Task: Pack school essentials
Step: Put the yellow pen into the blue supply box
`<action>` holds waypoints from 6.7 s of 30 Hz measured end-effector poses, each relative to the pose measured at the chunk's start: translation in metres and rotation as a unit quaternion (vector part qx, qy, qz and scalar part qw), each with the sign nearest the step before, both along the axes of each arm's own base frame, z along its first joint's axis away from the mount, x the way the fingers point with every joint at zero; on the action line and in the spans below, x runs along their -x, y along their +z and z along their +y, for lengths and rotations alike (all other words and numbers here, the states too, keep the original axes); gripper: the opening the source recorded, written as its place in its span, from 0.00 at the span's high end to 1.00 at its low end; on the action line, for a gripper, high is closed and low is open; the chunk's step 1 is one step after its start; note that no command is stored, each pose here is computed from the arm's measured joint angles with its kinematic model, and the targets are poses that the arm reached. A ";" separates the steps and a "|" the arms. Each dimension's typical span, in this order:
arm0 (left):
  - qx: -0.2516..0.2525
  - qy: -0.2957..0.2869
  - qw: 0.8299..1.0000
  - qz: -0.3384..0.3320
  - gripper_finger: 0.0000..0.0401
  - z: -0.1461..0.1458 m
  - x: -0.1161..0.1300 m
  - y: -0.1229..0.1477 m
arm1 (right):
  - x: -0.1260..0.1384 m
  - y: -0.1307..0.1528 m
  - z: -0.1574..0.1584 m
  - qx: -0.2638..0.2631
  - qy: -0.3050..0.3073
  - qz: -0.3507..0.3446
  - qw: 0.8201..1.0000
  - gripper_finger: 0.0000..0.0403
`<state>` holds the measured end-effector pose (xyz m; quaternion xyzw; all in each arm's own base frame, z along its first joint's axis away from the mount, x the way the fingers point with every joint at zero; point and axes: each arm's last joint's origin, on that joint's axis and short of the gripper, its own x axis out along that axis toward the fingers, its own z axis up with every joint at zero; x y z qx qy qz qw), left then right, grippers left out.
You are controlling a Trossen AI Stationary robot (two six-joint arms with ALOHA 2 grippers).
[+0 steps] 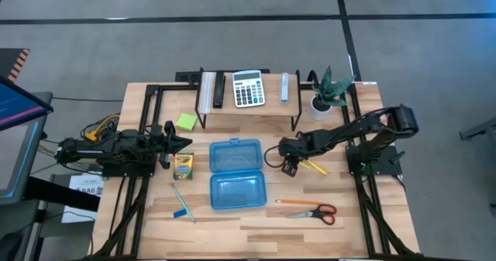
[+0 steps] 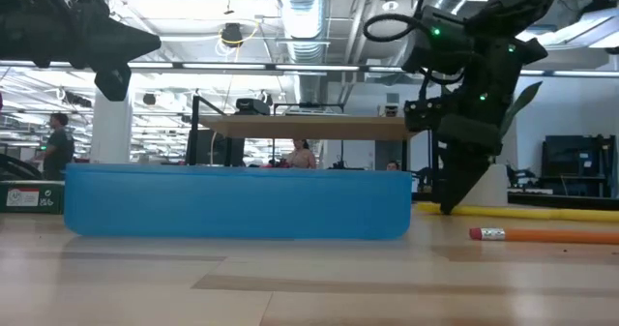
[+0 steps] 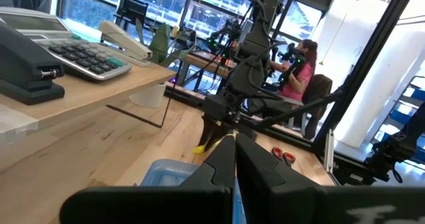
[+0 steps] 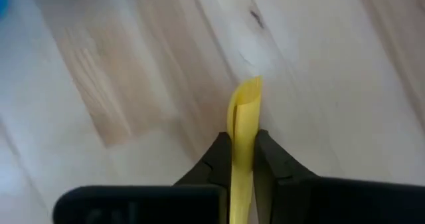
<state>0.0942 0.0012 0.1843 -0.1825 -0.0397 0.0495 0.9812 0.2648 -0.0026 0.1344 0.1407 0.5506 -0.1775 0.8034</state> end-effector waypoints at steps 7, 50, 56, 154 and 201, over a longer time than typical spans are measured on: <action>0.000 0.000 1.000 0.000 1.00 0.000 0.000 0.000 | 0.000 0.000 0.001 -0.001 0.001 0.000 1.000 0.90; 0.000 -0.001 1.000 0.000 1.00 0.000 0.000 0.000 | -0.034 0.065 0.050 -0.016 0.124 -0.038 0.991 0.90; 0.000 -0.001 1.000 0.001 1.00 0.000 0.000 0.000 | -0.024 0.063 0.076 -0.026 0.173 -0.014 0.985 0.81; 0.001 -0.021 1.000 0.003 1.00 -0.001 0.000 -0.001 | 0.022 0.109 0.186 -0.087 0.297 -0.198 0.930 0.87; -0.006 -0.005 0.999 -0.033 1.00 0.000 0.001 0.006 | -0.009 0.043 0.343 -0.049 0.300 -0.044 0.952 0.56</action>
